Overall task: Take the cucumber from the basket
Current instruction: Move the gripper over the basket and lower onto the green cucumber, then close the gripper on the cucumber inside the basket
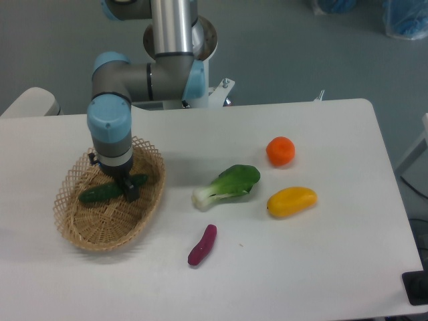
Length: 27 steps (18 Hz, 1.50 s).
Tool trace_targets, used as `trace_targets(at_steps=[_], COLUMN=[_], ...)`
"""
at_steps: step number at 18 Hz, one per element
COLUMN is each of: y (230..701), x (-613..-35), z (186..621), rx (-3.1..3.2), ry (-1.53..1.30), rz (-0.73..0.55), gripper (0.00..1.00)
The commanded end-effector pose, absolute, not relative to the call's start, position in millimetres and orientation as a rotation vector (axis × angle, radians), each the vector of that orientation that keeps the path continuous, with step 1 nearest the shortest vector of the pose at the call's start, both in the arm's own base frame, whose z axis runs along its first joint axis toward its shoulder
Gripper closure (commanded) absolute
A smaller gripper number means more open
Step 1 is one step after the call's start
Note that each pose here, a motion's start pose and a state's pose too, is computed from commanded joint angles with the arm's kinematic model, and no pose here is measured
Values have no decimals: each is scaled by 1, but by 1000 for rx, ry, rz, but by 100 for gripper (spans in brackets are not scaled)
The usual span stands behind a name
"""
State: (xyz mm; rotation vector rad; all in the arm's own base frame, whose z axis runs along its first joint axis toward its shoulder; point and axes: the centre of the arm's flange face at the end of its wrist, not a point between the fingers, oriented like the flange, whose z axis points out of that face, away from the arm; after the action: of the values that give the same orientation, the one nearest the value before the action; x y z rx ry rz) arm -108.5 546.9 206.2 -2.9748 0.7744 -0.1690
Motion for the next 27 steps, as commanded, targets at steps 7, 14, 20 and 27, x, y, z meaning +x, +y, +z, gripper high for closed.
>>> trace_targets(at_steps=[7, 14, 20, 27], y=[554, 558, 574, 578], x=[-92, -97, -123, -180], z=[199, 211, 256, 287], rx=[-3012, -3008, -2967, -2982], ry=[663, 611, 565, 472], rz=[-147, -120, -61, -54], gripper=[34, 57, 57, 57])
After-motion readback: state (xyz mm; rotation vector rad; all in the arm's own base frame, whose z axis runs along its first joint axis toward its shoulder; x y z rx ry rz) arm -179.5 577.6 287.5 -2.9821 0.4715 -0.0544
